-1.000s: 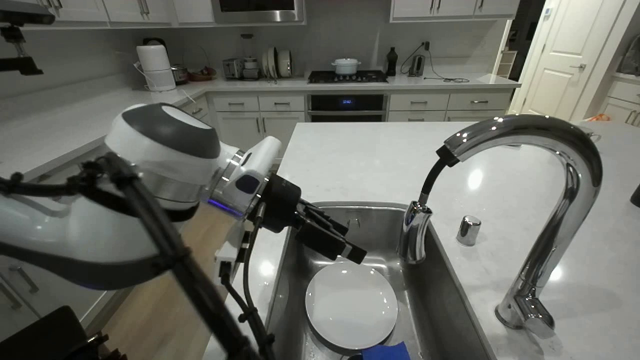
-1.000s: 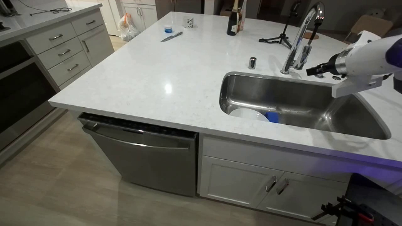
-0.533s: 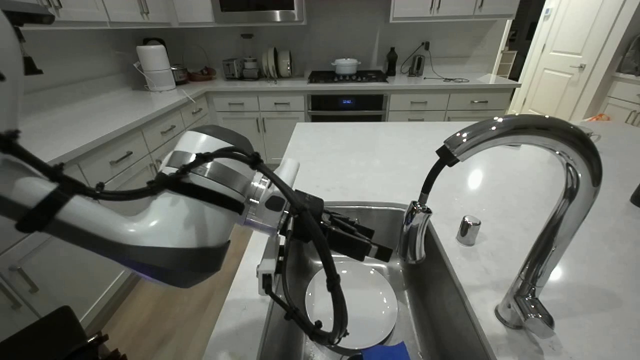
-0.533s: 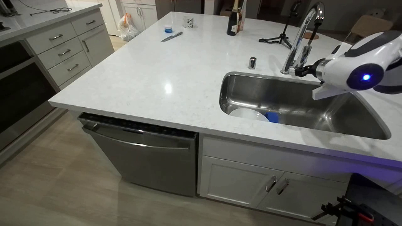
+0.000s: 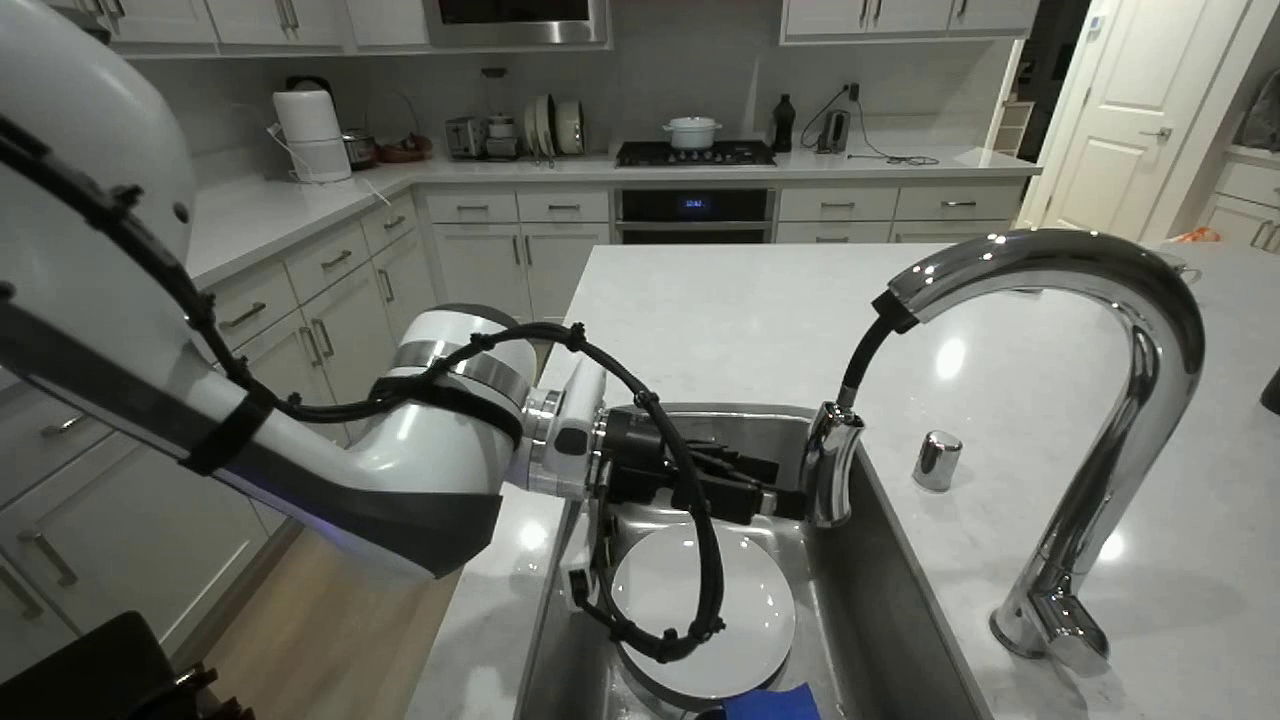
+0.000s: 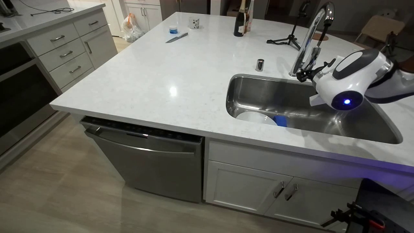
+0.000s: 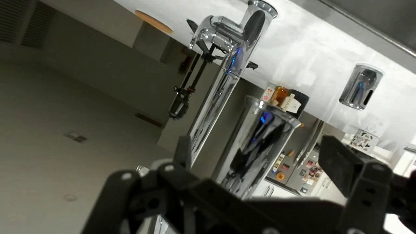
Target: Push the faucet head upwards
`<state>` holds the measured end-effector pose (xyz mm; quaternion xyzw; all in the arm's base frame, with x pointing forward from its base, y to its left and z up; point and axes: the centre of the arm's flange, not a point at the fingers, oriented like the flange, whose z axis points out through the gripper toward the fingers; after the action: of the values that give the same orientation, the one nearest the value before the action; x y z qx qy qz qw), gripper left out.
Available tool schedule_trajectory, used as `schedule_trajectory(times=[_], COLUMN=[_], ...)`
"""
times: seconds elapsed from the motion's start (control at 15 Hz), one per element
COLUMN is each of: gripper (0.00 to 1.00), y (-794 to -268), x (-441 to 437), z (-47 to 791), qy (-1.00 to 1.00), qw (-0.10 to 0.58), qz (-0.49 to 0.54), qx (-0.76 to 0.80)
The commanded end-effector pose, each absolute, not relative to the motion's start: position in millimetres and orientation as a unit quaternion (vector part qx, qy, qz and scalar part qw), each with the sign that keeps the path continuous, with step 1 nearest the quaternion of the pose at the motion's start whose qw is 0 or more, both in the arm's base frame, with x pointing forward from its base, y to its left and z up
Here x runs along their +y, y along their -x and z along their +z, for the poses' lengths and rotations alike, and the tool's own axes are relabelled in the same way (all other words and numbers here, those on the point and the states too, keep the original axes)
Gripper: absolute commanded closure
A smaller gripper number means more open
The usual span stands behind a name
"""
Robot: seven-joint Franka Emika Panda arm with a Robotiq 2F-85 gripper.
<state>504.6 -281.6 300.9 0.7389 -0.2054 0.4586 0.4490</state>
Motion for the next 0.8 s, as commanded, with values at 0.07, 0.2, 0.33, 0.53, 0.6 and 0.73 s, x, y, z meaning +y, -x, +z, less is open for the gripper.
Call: schedule_trajectory(times=[0.07,0.2,0.33,0.53,0.6,0.73], gripper=[0.0,0.0,0.0,0.0,0.0,0.0], y=[-514,-516,-518,-523,-524,-528], x=[-293,-299,-304,-307,-308,-310], z=[290,290,292,296,297,298], qy=[-0.715,-0.708,-0.703,-0.697,-0.695,-0.691], qw=[0.467,0.473,0.471,0.464,0.463,0.462], qz=[0.479,0.48,0.483,0.491,0.493,0.497], qx=[-0.205,-0.211,-0.224,-0.241,-0.244,-0.247])
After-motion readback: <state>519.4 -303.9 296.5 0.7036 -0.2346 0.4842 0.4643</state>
